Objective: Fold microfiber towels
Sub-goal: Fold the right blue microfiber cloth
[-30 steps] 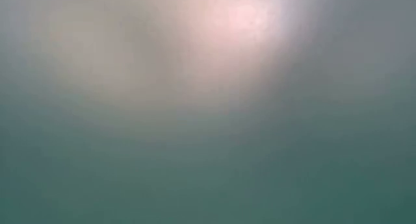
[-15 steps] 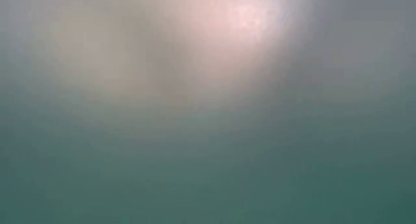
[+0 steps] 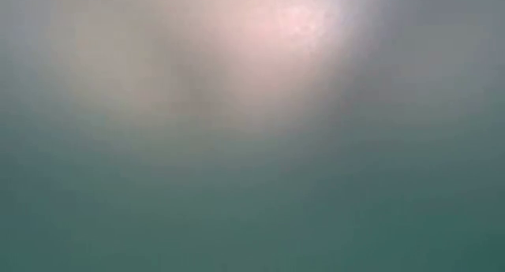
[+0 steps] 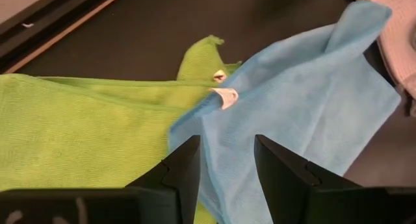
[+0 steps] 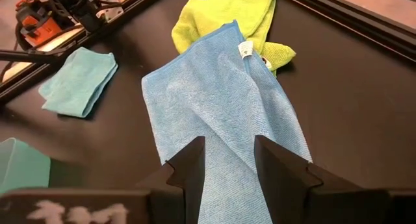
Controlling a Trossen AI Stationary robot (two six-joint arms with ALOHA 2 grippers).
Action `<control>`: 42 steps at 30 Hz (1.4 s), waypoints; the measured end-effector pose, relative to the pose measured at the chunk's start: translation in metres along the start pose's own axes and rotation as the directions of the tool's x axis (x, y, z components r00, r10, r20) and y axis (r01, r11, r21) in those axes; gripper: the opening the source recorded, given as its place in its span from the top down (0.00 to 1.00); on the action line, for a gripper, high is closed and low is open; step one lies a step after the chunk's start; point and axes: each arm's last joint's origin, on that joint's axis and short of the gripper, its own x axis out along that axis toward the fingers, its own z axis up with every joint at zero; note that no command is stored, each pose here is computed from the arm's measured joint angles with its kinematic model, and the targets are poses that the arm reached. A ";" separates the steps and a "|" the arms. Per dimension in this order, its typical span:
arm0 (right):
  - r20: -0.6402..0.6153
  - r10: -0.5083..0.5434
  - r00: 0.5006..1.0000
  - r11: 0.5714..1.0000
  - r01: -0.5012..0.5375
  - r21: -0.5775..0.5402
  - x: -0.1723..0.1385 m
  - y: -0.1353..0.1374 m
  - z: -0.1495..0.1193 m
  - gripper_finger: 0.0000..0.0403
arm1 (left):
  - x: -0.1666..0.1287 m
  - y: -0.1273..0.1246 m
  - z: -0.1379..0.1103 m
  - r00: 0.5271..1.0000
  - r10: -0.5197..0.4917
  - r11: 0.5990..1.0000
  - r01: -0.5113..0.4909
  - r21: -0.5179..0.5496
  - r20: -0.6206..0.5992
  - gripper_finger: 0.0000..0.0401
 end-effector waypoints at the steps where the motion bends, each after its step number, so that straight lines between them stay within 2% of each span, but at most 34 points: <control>1: 0.000 0.000 1.000 1.000 0.000 0.000 0.000 0.000 0.000 0.69 | 0.000 0.000 0.000 1.000 0.000 1.000 0.000 0.001 0.000 0.64; 6: 0.008 0.001 1.000 1.000 -0.001 0.023 0.000 0.000 0.001 0.69 | 0.000 0.000 0.000 1.000 0.005 1.000 -0.005 0.004 0.001 0.64; 12: 0.008 0.001 1.000 0.998 -0.001 0.062 0.000 0.000 0.001 0.69 | 0.010 0.003 -0.002 0.996 0.084 0.996 -0.084 0.000 -0.021 0.64; 20: 0.015 -0.001 1.000 0.994 -0.001 0.105 0.000 0.000 0.001 0.69 | 0.034 0.004 -0.004 0.995 0.088 0.996 -0.087 0.023 -0.052 0.64; 31: 0.017 -0.001 1.000 0.993 -0.001 0.120 0.000 0.000 0.002 0.69 | 0.036 0.007 -0.001 0.995 0.090 0.995 -0.088 0.042 -0.033 0.64; 42: 0.017 0.000 1.000 0.993 -0.002 0.118 0.000 0.000 0.002 0.69 | 0.057 0.010 -0.003 0.995 0.065 0.997 -0.062 0.039 -0.072 0.64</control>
